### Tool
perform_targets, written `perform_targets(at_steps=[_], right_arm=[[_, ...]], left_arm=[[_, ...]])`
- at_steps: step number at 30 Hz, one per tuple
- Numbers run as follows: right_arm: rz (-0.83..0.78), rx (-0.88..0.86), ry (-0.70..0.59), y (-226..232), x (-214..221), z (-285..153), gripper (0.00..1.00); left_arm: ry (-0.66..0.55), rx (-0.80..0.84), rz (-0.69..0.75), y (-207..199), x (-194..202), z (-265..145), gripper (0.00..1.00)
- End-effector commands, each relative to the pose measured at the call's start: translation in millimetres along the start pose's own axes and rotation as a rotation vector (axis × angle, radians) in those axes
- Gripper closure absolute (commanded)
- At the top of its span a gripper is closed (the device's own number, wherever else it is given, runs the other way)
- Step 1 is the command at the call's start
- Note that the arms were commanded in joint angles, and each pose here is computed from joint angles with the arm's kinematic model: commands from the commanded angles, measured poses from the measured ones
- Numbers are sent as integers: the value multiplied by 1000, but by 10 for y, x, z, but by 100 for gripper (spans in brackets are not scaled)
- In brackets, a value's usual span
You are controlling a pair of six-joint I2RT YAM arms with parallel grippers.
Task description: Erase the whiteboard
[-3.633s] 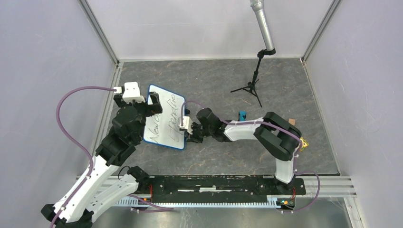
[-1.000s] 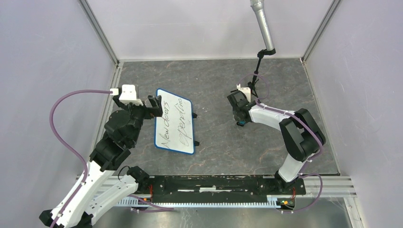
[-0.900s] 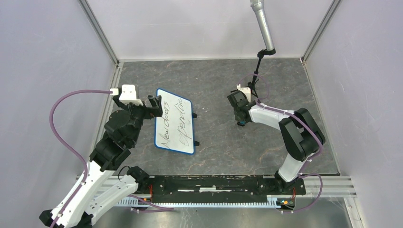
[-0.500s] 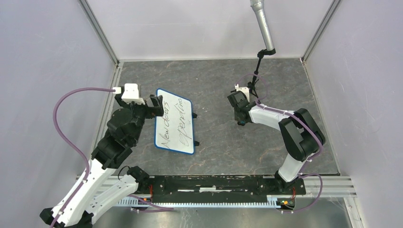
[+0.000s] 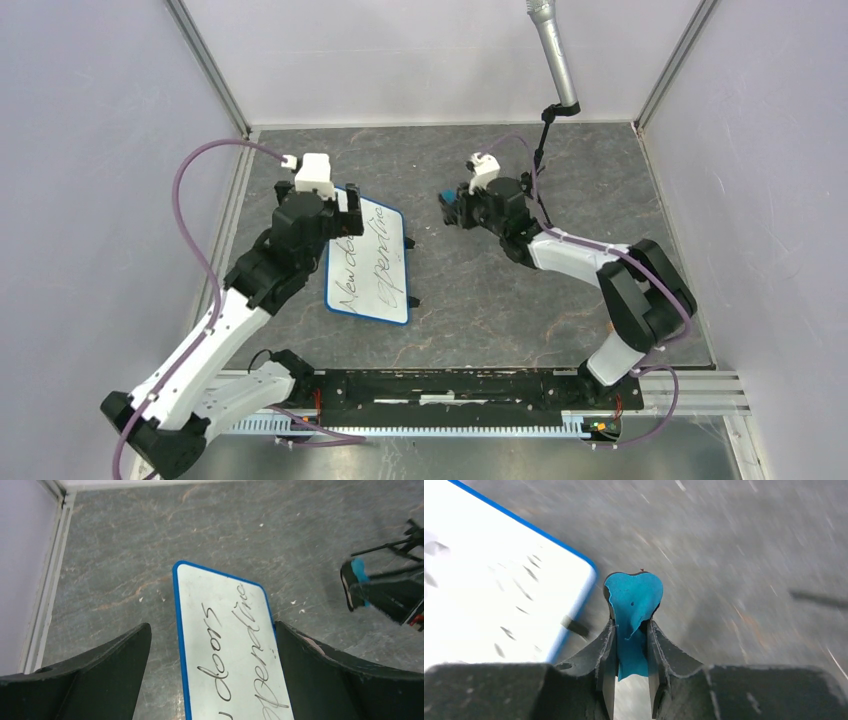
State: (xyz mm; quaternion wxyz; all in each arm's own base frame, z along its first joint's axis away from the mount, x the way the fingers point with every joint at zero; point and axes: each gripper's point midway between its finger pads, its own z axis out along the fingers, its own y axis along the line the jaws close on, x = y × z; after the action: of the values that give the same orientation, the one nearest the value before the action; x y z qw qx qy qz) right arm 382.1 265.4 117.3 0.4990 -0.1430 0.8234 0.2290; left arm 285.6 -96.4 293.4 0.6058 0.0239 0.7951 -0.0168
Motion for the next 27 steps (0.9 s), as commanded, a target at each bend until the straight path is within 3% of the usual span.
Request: perform_targets(at_steps=[1, 4, 9, 12, 16, 21, 27], right_arm=[[-67, -360, -271, 957, -934, 170, 88], [-129, -484, -276, 1310, -946, 209, 88], [-136, -592, -253, 1631, -897, 341, 88], [-166, -644, -231, 1829, -832, 426, 88], [-220, -658, -183, 2005, -713, 546, 88], [-224, -653, -172, 2069, -691, 622, 88], [-225, -652, -143, 2110, -599, 760, 89]], left_arm=[[115, -46, -136, 133, 41, 96, 0], [210, -5, -325, 333, 236, 252, 0], [260, 52, -474, 419, 444, 469, 0], [295, 95, -536, 390, 552, 603, 6], [317, 110, -526, 386, 645, 703, 14], [364, 95, -500, 409, 798, 743, 34], [381, 59, -443, 496, 903, 731, 41]])
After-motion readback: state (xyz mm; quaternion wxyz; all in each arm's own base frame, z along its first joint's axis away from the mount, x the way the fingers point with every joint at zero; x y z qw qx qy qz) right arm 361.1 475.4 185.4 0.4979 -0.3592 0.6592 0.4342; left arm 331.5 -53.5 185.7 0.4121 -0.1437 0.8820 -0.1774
